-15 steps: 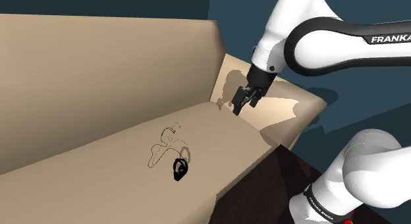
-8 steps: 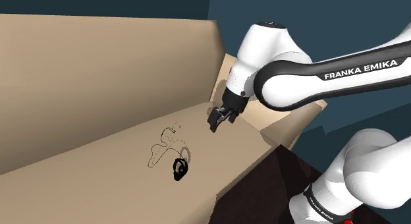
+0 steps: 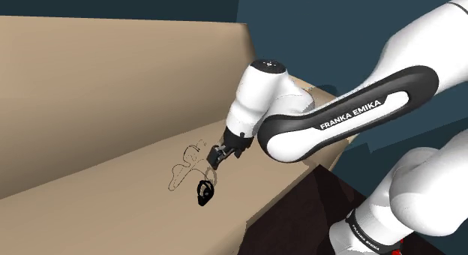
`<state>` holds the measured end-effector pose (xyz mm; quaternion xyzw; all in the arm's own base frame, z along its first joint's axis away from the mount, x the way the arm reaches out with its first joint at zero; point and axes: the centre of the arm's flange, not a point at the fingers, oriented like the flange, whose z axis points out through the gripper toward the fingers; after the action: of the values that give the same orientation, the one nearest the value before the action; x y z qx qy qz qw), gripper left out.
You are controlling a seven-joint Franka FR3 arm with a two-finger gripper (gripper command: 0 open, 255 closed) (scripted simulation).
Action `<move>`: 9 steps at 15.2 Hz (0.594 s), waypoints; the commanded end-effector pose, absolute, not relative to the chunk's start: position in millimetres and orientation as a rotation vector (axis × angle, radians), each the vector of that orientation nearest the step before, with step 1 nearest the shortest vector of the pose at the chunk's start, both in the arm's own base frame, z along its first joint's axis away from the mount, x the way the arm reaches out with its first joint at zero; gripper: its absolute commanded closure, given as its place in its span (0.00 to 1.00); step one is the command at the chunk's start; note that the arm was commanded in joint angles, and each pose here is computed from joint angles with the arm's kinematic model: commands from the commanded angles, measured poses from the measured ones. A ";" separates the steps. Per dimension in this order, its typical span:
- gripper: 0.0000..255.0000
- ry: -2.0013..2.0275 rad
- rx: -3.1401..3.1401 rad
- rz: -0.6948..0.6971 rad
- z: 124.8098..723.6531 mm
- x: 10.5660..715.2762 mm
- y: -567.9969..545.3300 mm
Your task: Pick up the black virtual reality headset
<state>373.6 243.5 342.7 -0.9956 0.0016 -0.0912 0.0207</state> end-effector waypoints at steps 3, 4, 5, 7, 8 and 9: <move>0.00 0.003 -3.074 -0.317 306.7 386.4 281.9; 0.00 0.002 -3.072 -0.325 298.1 389.8 290.9; 0.00 0.002 -3.070 -0.333 289.5 393.3 299.9; 0.00 0.002 -3.069 -0.335 281.4 394.5 302.9; 0.00 0.002 -3.069 -0.335 276.1 394.5 302.9; 0.00 0.002 -3.069 -0.335 270.8 394.5 302.9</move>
<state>394.9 302.5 276.2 -0.9938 0.0008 -0.1080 0.0267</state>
